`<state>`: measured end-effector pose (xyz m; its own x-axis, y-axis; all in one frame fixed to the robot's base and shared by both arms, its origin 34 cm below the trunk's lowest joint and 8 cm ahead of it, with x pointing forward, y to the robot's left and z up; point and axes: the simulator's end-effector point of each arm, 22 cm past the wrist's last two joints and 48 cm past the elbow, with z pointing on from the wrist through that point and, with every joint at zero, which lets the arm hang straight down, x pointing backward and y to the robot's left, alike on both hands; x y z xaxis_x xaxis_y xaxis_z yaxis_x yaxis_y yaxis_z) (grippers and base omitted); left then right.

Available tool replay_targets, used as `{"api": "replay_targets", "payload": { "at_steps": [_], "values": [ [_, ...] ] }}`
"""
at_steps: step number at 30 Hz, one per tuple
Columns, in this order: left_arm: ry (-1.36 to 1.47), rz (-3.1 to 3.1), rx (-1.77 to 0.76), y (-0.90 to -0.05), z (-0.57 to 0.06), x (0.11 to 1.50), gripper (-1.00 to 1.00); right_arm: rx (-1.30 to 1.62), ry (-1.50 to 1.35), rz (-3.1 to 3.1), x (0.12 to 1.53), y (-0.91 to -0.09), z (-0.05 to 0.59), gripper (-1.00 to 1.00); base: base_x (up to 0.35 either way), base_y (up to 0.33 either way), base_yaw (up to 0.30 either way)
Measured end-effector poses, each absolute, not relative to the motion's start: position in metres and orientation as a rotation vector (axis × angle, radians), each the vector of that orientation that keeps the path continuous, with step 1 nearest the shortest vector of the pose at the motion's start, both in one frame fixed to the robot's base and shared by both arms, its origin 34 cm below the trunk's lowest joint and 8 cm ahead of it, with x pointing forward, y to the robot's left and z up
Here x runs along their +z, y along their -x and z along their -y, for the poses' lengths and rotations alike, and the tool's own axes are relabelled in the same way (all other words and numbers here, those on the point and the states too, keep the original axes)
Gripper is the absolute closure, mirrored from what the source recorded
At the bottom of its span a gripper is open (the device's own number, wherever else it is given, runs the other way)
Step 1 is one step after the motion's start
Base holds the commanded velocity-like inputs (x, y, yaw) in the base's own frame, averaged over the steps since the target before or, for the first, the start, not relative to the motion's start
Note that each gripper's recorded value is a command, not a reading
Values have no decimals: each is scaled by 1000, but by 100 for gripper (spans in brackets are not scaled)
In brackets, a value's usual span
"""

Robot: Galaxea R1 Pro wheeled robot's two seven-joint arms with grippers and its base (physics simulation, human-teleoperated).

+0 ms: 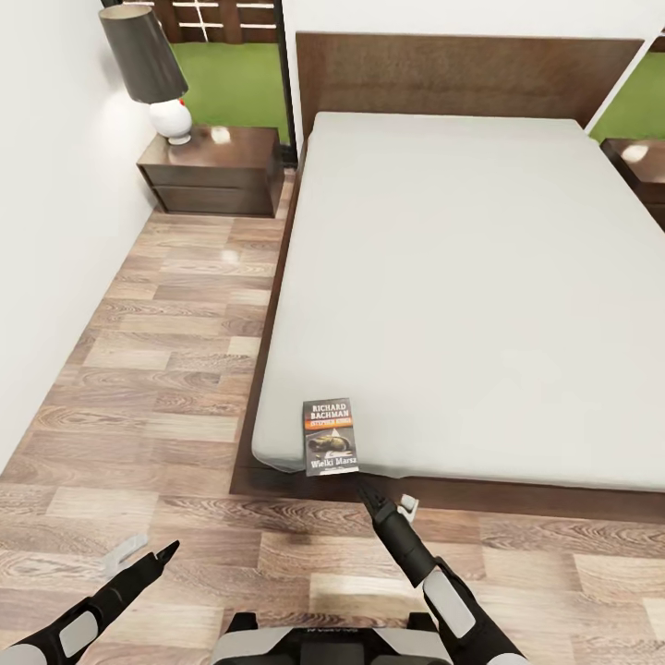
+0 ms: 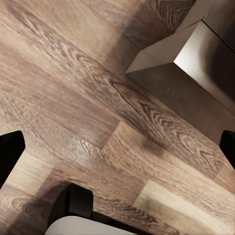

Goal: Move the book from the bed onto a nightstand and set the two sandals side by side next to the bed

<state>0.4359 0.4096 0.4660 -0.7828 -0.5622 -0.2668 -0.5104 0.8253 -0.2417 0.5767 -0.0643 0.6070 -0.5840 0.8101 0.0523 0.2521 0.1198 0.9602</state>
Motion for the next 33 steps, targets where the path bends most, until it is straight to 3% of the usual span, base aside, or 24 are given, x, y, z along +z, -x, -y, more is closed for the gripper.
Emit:
{"api": "replay_targets", "payload": {
  "at_steps": [33],
  "values": [
    [814,-2680,-232,-438,-404,416,-100,1479,-1028,-1915,557,-578,64,-100,0,0,0]
  ]
}}
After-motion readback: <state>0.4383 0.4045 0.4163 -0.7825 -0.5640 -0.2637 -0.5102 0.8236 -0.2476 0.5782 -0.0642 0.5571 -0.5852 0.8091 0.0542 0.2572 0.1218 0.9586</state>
